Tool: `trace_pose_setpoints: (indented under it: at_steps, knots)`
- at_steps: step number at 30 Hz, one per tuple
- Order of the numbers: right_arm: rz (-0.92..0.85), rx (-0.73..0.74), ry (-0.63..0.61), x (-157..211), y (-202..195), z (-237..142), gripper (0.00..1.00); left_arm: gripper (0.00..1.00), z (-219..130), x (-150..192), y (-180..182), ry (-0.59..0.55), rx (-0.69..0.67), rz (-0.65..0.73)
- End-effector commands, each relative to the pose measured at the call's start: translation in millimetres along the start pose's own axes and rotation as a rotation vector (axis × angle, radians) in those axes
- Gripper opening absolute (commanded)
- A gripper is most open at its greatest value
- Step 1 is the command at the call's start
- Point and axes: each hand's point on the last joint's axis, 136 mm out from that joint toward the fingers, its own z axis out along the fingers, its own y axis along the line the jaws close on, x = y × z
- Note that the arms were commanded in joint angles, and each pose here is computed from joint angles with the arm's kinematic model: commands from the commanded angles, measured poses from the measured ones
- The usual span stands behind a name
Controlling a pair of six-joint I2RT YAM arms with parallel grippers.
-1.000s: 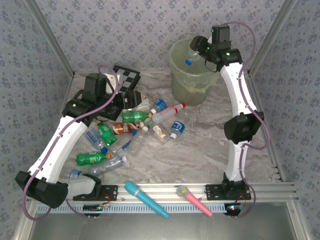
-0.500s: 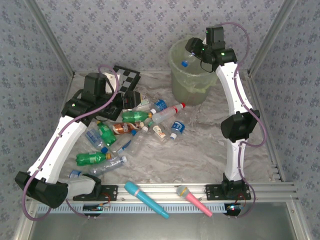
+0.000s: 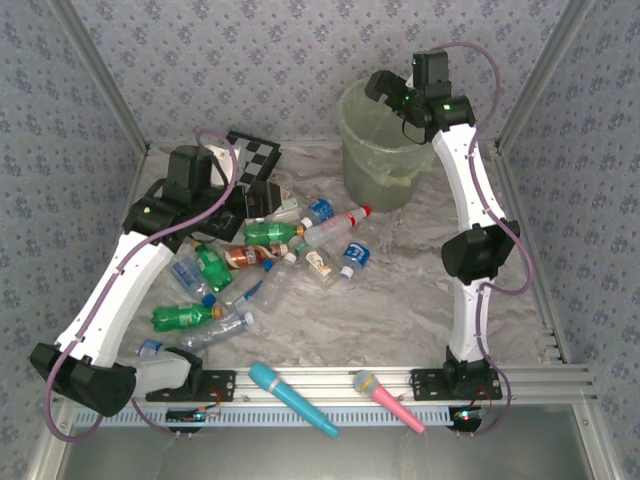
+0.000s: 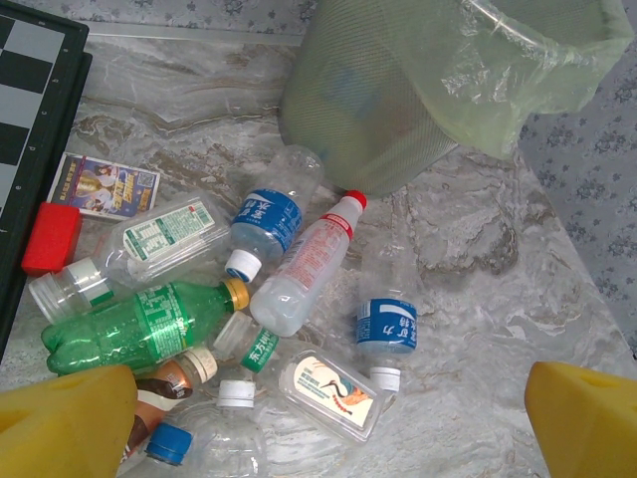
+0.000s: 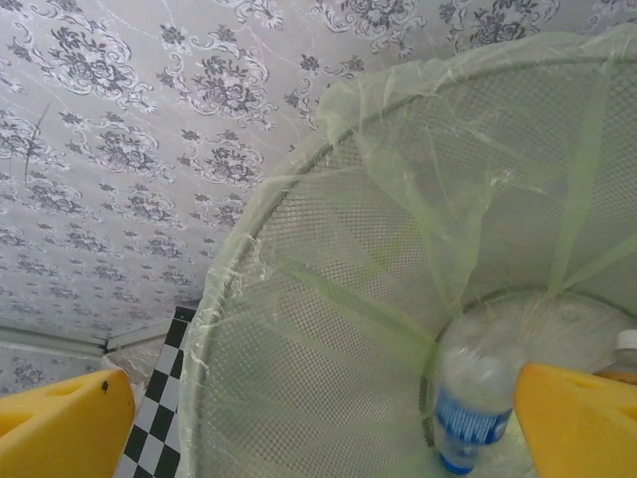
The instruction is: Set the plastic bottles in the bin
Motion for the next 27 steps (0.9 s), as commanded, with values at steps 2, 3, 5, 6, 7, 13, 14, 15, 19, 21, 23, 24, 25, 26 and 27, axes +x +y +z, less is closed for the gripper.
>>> trace_pose_setpoints:
  at_steps: [2, 3, 5, 6, 7, 13, 14, 15, 19, 21, 23, 24, 25, 26, 27]
  knots:
    - [-0.044, -0.002, -0.031, -9.5, 11.4, -21.9, 1.00, 1.00, -5.2, -2.9, -3.6, -0.024, 0.010, 0.015]
    - [-0.051, 0.000, -0.030, -9.0, 12.0, -23.4, 1.00, 1.00, -5.0, -2.5, -3.2, -0.023, 0.009, 0.015]
    - [-0.062, -0.003, -0.033, -9.4, 15.1, -27.7, 1.00, 1.00, -3.8, -1.1, -2.2, -0.019, 0.006, 0.010]
    - [-0.067, -0.003, -0.034, -8.9, 17.0, -30.0, 1.00, 1.00, -3.0, -0.5, -0.5, -0.017, -0.002, 0.006]
    - [-0.073, -0.002, -0.034, -8.4, 17.9, -32.2, 1.00, 1.00, -2.4, 0.3, 1.4, -0.014, -0.011, 0.004]
    - [-0.138, -0.001, -0.037, -2.0, 33.2, -50.9, 1.00, 0.99, -0.7, 8.2, 11.4, -0.002, -0.054, -0.005]
    - [-0.150, -0.003, -0.035, 0.6, 36.9, -54.3, 1.00, 1.00, 0.8, 10.7, 12.8, 0.004, -0.056, -0.007]
    - [-0.164, -0.002, -0.034, 3.1, 39.8, -58.7, 1.00, 1.00, 1.1, 12.9, 13.7, 0.008, -0.057, -0.008]
    - [-0.222, 0.013, -0.019, 20.9, 50.1, -76.7, 1.00, 1.00, 6.7, 28.2, 17.0, 0.057, -0.053, -0.004]
    - [-0.253, 0.021, -0.008, 34.0, 54.7, -85.2, 1.00, 1.00, 10.0, 38.4, 18.8, 0.087, -0.048, -0.010]
    - [-0.282, 0.029, 0.003, 48.2, 58.3, -94.9, 0.99, 1.00, 14.3, 50.4, 23.0, 0.121, -0.052, -0.023]
    - [-0.294, 0.033, 0.008, 55.5, 60.0, -100.0, 1.00, 1.00, 16.5, 57.1, 25.3, 0.140, -0.056, -0.029]
    - [-0.305, 0.036, 0.015, 63.1, 61.3, -104.7, 1.00, 0.99, 18.4, 64.3, 28.0, 0.160, -0.062, -0.036]
    - [-0.316, 0.039, 0.023, 70.8, 62.1, -109.5, 1.00, 0.98, 19.6, 70.7, 30.5, 0.178, -0.066, -0.043]
    - [-0.325, 0.037, 0.028, 77.3, 63.6, -113.8, 1.00, 0.97, 21.1, 76.6, 32.2, 0.195, -0.069, -0.045]
